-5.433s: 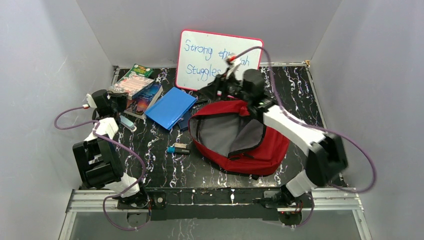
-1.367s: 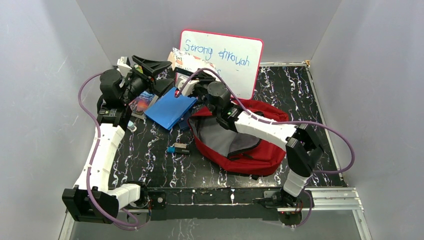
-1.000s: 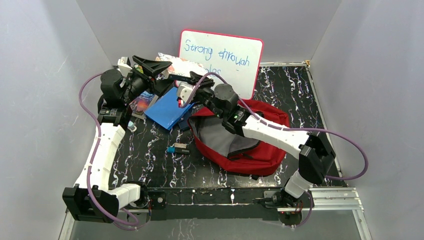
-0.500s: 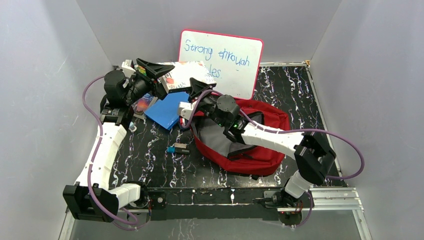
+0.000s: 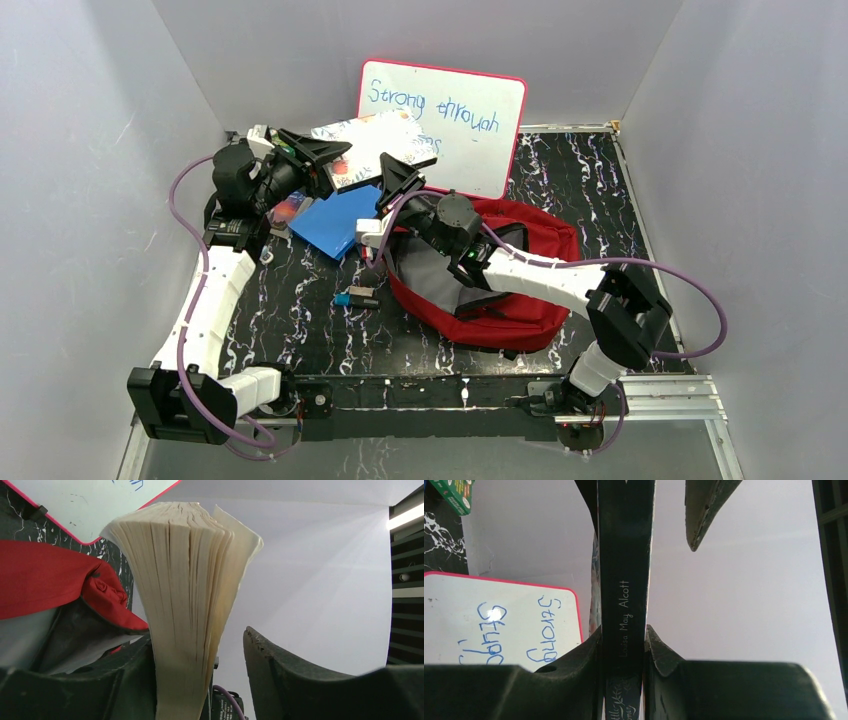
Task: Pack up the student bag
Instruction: Pick up the book at the corner of the board.
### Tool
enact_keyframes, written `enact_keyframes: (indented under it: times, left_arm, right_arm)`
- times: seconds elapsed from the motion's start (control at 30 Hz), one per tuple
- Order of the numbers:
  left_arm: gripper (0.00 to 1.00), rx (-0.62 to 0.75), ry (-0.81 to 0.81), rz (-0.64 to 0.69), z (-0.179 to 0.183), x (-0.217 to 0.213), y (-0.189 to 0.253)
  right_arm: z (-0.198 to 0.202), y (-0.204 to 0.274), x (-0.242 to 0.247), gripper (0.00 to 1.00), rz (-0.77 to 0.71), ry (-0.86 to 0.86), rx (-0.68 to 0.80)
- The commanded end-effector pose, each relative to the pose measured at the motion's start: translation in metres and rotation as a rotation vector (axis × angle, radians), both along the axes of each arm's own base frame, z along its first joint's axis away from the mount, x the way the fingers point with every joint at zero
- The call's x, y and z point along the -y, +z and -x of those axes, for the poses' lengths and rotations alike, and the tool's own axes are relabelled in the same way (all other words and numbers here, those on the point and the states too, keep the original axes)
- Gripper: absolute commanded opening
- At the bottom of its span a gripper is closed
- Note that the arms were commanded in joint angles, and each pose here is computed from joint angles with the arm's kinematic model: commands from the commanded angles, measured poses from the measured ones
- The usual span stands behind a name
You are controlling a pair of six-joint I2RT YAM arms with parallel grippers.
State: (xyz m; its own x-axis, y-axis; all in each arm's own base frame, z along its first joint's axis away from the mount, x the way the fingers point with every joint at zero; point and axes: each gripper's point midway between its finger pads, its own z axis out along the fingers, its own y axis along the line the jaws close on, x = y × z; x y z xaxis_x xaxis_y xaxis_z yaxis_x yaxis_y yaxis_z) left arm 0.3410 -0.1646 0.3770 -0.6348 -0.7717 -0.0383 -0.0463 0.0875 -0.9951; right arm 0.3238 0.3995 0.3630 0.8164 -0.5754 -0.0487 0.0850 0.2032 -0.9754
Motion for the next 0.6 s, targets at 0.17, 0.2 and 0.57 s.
enact_keyframes:
  times: [0.17, 0.2, 0.57]
  left_arm:
    - [0.43, 0.145, 0.039, -0.019, 0.003, -0.006, 0.03]
    - [0.41, 0.158, 0.044, -0.024, 0.003, -0.007, 0.032]
    - [0.26, 0.198, -0.041, -0.049, 0.007, 0.003, 0.027]
  right_arm:
    - [0.028, 0.061, 0.015, 0.01, -0.076, 0.046, 0.154]
    - [0.028, 0.06, 0.014, 0.02, -0.073, 0.051, 0.152]
    - [0.033, 0.066, 0.012, 0.03, -0.059, 0.075, 0.167]
